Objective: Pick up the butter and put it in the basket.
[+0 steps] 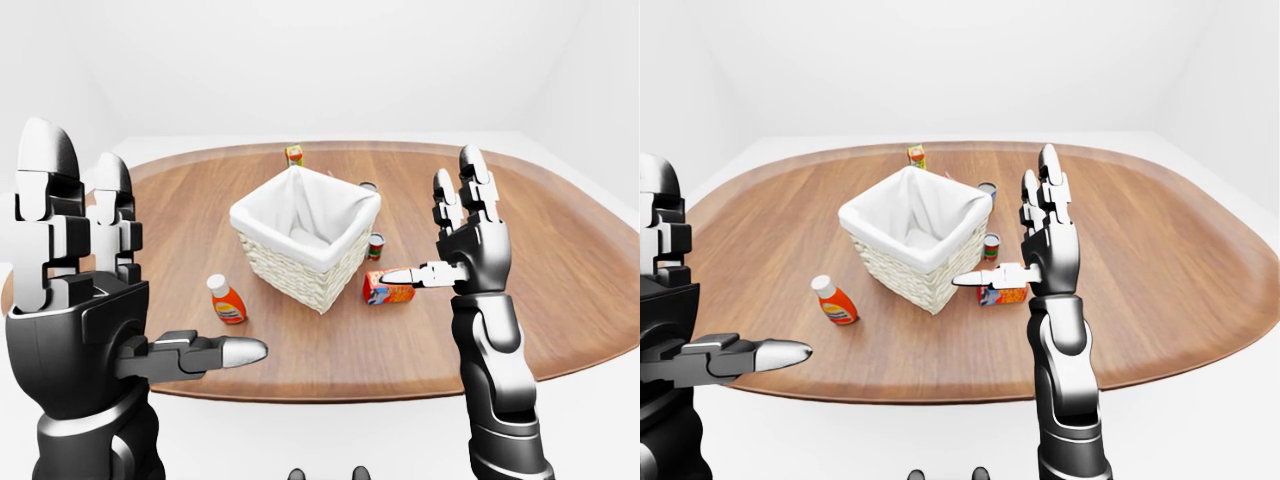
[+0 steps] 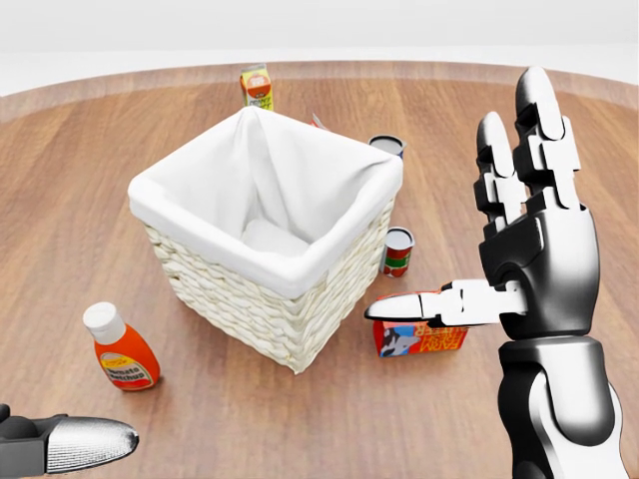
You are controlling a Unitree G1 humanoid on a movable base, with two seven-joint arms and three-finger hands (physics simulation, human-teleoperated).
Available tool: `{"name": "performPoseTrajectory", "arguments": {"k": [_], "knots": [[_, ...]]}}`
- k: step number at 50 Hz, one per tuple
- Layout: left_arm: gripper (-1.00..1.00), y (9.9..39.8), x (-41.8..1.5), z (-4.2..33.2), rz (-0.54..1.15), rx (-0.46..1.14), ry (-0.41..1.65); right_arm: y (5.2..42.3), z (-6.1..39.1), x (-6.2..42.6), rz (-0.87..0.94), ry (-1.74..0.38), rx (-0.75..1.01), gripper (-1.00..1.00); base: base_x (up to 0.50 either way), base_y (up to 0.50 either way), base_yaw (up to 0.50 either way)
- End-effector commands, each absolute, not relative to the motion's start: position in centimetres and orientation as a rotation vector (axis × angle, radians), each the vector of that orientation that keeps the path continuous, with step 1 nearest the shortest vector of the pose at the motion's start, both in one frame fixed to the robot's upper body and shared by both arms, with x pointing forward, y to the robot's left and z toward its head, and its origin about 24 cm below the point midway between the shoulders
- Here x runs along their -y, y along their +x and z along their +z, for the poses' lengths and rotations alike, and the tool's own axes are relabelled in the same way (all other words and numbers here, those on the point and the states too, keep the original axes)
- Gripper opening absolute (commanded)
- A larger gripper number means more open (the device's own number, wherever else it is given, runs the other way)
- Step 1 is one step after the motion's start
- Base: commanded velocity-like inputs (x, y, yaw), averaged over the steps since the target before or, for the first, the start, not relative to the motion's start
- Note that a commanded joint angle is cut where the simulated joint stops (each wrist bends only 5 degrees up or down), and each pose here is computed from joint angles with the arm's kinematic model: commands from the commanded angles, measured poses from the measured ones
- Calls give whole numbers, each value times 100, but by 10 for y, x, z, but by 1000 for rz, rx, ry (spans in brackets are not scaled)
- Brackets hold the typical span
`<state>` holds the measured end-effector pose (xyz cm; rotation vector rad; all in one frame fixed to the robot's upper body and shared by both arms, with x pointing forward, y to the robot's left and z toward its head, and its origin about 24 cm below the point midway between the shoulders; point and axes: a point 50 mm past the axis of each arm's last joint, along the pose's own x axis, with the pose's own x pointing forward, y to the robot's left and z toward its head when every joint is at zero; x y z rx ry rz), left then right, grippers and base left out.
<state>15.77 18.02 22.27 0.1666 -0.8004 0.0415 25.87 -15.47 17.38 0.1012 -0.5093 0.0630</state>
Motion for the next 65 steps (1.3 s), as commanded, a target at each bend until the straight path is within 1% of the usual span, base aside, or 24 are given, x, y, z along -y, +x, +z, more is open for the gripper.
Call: {"name": "performPoseTrajectory", "arguments": {"k": [1,50,65], "knots": [[100,158,-180,222,41,796,163,259,174,155,59,110,509,100,17,0,0],[100,158,-178,217,42,768,150,258,171,154,68,97,500,100,17,3,0],[100,160,-180,217,43,766,149,258,169,152,75,85,490,100,1,0,0]]}}
